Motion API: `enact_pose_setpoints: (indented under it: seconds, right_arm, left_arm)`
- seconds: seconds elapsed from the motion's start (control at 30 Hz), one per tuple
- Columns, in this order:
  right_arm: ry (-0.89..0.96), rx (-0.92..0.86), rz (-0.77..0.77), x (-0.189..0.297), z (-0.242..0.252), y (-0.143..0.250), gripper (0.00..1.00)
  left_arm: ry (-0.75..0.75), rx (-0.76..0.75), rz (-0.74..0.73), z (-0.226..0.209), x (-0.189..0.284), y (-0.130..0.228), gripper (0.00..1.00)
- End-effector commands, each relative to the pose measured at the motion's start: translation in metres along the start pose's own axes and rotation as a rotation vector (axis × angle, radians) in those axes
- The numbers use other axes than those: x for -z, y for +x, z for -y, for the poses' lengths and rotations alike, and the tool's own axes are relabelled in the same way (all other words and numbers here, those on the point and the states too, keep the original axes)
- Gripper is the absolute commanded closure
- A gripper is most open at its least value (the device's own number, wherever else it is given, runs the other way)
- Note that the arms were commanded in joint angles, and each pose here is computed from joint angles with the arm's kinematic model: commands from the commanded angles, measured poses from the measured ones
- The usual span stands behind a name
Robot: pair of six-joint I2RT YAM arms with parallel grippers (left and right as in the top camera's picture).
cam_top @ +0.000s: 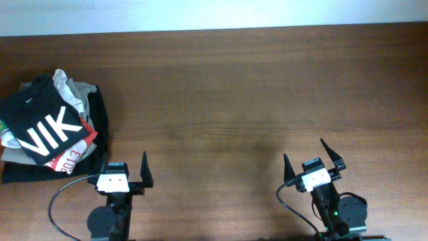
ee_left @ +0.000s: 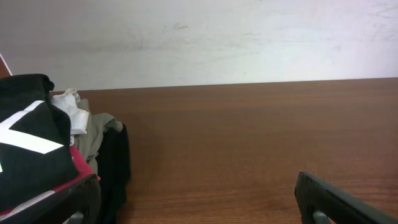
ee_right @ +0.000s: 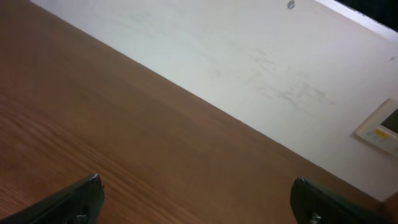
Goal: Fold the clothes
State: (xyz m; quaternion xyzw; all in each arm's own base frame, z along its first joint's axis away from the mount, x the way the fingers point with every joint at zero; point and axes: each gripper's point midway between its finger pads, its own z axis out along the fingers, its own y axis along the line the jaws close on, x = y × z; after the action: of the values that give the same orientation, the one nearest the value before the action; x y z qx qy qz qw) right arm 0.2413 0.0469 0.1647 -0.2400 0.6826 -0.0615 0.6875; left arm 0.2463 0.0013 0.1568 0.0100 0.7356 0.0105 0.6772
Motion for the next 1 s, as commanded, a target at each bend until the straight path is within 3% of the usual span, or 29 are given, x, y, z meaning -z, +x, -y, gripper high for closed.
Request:
enact_pose_setpoints:
  seconds: [0.0, 0.07, 0.2, 0.27, 0.43, 0.97]
  right_arm:
    - [0.066, -0.206, 0.025, 0.001, 0.012, -0.005, 0.01]
    - [0.189, -0.364, 0.011, 0.003, 0.033, 0.001, 0.01]
    - [0.210, -0.371, -0.092, 0.005, 0.030, 0.025, 0.01]
    - [0.225, -0.263, -0.102, 0.005, 0.034, 0.025, 0.01]
    - [0.213, -0.342, -0.088, 0.005, 0.031, 0.024, 0.01]
    - [0.202, -0.311, -0.089, 0.004, 0.030, 0.023, 0.01]
  left_arm:
    - [-0.003, -0.012, 0.003, 0.000, 0.000, 0.001, 0.01]
    - [-0.003, -0.012, 0.003, 0.000, 0.000, 0.001, 0.01]
    - [-0.003, -0.013, 0.003, 0.000, 0.000, 0.001, 0.01]
    - [-0.003, -0.013, 0.003, 0.000, 0.000, 0.001, 0.01]
    - [-0.004, -0.012, 0.003, 0.000, 0.000, 0.001, 0.01]
    - [-0.004, -0.013, 0.003, 0.000, 0.000, 0.001, 0.01]
